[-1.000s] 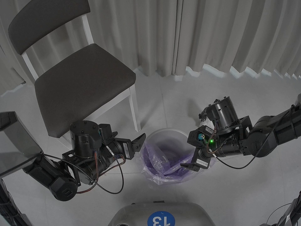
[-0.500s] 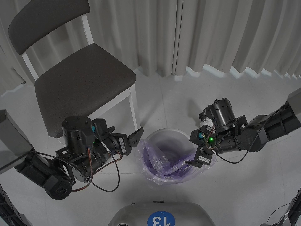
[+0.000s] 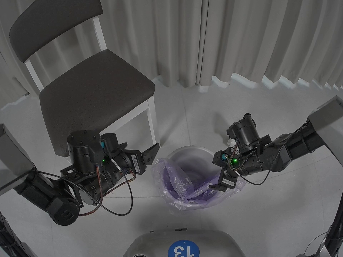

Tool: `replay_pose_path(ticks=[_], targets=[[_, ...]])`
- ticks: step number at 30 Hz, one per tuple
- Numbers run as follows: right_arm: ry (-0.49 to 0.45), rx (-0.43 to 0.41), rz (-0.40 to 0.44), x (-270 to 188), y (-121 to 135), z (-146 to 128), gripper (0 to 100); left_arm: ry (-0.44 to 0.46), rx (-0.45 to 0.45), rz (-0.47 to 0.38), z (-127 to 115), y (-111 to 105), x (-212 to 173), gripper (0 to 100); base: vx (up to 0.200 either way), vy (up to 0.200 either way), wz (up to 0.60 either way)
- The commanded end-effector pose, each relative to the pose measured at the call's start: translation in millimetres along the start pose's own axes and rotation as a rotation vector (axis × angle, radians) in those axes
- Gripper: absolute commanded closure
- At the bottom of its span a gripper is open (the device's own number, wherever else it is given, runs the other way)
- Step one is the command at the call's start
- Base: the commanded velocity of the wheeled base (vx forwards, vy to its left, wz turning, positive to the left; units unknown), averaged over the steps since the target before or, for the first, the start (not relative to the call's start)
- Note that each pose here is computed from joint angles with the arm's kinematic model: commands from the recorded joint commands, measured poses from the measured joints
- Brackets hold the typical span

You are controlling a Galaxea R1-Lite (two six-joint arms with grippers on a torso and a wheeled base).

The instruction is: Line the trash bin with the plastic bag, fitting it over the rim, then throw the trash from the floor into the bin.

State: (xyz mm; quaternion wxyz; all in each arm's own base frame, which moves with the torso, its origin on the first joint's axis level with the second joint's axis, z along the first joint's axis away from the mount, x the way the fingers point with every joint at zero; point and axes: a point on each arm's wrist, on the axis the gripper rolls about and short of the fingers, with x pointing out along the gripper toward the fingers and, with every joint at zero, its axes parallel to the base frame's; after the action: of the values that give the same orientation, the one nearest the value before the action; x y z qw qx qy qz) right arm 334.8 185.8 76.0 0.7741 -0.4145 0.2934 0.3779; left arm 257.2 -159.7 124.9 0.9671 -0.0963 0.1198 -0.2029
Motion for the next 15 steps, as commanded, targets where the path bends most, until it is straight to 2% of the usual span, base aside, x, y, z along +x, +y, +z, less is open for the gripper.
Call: replay_pose_path(ticks=[1, 15], targets=[[0.016, 0.002, 0.016, 12.5, 1.1, -2.6, 0, -0.005, -0.002, 0.001, 1.5, 0.3, -0.4, 0, 0.0, 0.0, 0.0], [0.052, 0.012, 0.047, 38.5, 1.7, -12.4, 0, -0.011, -0.004, 0.009, 3.0, 2.9, -0.6, 0, 0.0, 0.0, 0.0]])
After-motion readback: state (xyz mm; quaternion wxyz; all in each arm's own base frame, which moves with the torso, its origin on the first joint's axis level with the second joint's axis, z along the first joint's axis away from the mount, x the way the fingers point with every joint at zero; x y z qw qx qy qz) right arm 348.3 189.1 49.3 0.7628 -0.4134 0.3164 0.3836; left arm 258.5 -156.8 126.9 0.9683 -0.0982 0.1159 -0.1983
